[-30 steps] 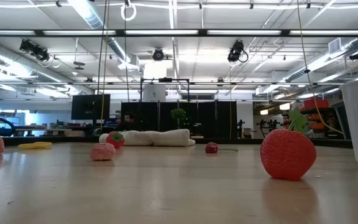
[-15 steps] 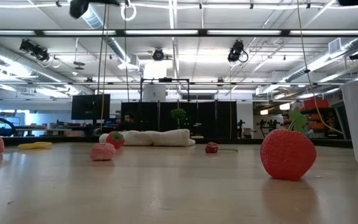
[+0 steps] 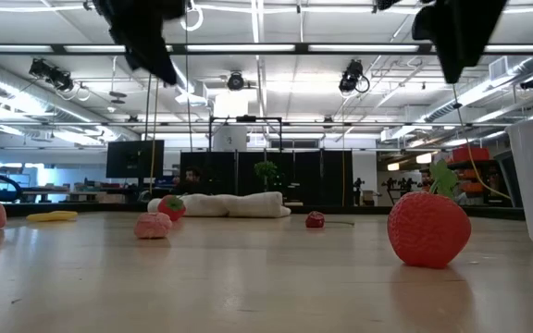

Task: Pick and placing Produce into tupperware
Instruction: Put the top strawberry into the white bin

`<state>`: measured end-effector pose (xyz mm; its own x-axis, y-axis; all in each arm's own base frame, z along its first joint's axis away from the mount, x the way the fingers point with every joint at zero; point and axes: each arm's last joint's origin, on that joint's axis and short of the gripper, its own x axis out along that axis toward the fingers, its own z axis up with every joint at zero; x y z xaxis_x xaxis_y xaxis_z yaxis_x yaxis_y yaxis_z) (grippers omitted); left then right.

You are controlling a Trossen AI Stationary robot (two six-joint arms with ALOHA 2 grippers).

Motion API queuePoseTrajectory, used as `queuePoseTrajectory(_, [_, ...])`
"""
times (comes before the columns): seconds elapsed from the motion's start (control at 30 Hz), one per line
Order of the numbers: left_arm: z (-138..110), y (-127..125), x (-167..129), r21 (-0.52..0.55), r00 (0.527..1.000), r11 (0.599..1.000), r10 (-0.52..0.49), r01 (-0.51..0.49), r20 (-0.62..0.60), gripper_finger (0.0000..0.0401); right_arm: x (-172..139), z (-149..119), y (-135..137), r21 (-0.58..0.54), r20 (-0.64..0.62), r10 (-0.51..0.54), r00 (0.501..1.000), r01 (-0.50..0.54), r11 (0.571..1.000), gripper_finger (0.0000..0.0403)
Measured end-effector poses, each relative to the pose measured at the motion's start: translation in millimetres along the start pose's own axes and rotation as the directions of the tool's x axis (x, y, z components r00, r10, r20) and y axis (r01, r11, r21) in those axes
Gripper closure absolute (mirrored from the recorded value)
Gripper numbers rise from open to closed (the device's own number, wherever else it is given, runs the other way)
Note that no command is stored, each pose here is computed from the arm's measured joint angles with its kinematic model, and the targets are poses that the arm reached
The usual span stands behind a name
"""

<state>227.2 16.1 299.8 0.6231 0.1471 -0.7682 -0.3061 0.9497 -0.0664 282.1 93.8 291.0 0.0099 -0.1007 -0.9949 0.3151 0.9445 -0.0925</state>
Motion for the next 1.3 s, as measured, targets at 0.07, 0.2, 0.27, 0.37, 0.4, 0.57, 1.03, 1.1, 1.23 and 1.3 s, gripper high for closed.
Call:
queuePoseTrajectory(0.07, [4,-1,18,-0.073,0.997,0.995,-0.069,0.066,-0.045,0.0294,1,7,-8,0.096,0.025,-0.019,1.000,0.016,0.995,0.0123])
queuePoseTrajectory(0.2, [4,-1,50,-0.014,0.986,0.998,-0.066,0.064,-0.152,0.0294,2,20,-19,0.197,0.088,-0.036,0.995,0.018,0.980,0.0124])
queuePoseTrajectory(0.27, [1,2,67,0.043,0.976,0.998,-0.045,0.056,-0.214,0.0294,2,27,-22,0.206,0.127,-0.023,0.992,-0.004,0.979,0.0123])
queuePoseTrajectory(0.37, [-3,6,88,0.110,0.956,0.993,-0.015,0.050,-0.295,0.0294,2,35,-26,0.205,0.173,-0.003,0.985,-0.033,0.978,0.0123])
queuePoseTrajectory(0.4, [-5,7,95,0.130,0.946,0.990,-0.008,0.053,-0.323,0.0294,2,38,-27,0.209,0.190,-0.003,0.982,-0.037,0.977,0.0124])
queuePoseTrajectory(0.57, [-12,9,122,0.227,0.920,0.970,0.008,0.089,-0.392,0.0294,1,51,-34,0.279,0.303,-0.050,0.952,-0.038,0.960,0.0125])
queuePoseTrajectory(1.03, [-18,13,141,0.444,0.898,0.895,0.164,0.039,-0.409,0.0294,0,63,-42,0.279,0.373,-0.044,0.927,-0.067,0.958,0.0125])
queuePoseTrajectory(1.1, [-17,13,141,0.451,0.899,0.891,0.164,0.041,-0.406,0.0294,0,63,-42,0.279,0.373,-0.044,0.927,-0.066,0.958,0.0126])
queuePoseTrajectory(1.23, [-16,13,142,0.457,0.905,0.889,0.161,0.041,-0.394,0.0294,0,64,-43,0.267,0.373,-0.045,0.927,-0.060,0.962,0.0128])
queuePoseTrajectory(1.3, [-16,12,142,0.457,0.906,0.888,0.161,0.041,-0.392,0.0294,0,64,-43,0.266,0.372,-0.046,0.927,-0.059,0.962,0.0128])
